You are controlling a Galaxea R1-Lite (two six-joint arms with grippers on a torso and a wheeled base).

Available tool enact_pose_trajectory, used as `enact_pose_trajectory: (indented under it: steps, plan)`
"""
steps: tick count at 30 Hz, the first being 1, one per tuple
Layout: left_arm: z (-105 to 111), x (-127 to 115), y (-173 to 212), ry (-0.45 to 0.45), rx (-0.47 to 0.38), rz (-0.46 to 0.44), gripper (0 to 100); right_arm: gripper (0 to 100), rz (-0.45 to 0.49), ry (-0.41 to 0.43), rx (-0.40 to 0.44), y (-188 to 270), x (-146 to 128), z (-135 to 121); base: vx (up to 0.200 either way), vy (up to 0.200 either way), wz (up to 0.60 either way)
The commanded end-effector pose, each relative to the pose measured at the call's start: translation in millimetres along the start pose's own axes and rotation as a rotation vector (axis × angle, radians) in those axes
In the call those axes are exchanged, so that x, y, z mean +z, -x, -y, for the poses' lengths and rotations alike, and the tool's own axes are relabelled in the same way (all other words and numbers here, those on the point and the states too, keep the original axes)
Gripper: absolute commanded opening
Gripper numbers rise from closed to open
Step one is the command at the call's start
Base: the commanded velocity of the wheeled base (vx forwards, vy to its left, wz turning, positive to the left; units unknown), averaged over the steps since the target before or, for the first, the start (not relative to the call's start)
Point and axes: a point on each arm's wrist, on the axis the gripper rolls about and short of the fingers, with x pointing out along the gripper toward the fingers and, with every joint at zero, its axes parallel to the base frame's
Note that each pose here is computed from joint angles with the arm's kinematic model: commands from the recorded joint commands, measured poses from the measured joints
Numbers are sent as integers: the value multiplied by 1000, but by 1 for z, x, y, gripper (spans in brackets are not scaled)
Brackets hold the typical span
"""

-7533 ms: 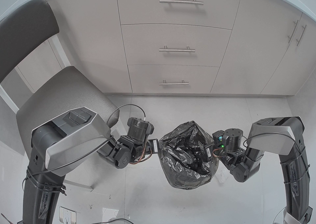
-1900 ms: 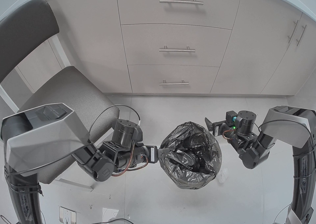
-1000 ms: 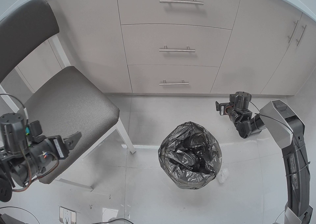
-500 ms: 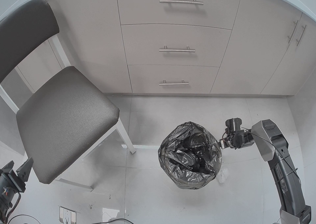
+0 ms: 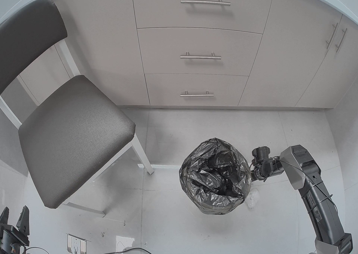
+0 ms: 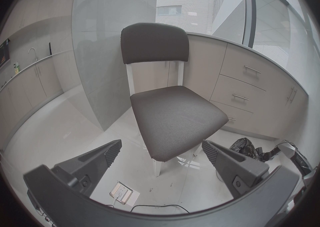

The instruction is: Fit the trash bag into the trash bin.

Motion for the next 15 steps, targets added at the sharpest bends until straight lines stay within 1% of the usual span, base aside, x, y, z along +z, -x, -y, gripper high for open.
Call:
enact_pose_trajectory:
  steps: [1, 7, 9, 10, 11, 15]
  plan:
    - [-4, -10, 3, 0, -14, 27, 100, 100, -14, 16, 12, -1, -4, -8, 0, 0, 0]
    - [-5, -15, 2, -6, -15, 15, 100, 100, -33, 32, 24, 1, -5, -15, 0, 0, 0]
    - [-5, -16, 2, -11, -15, 14, 100, 100, -41, 40, 44, 1, -6, -19, 0, 0, 0]
    - [-5, -17, 2, -23, -15, 15, 100, 100, -57, 45, 70, 2, -7, -21, 0, 0, 0]
    - [-5, -17, 2, -24, -17, 16, 100, 100, -66, 49, 79, 2, -8, -22, 0, 0, 0]
    - [-6, -18, 3, -24, -18, 28, 100, 100, -123, 81, 96, 3, -14, -24, 0, 0, 0]
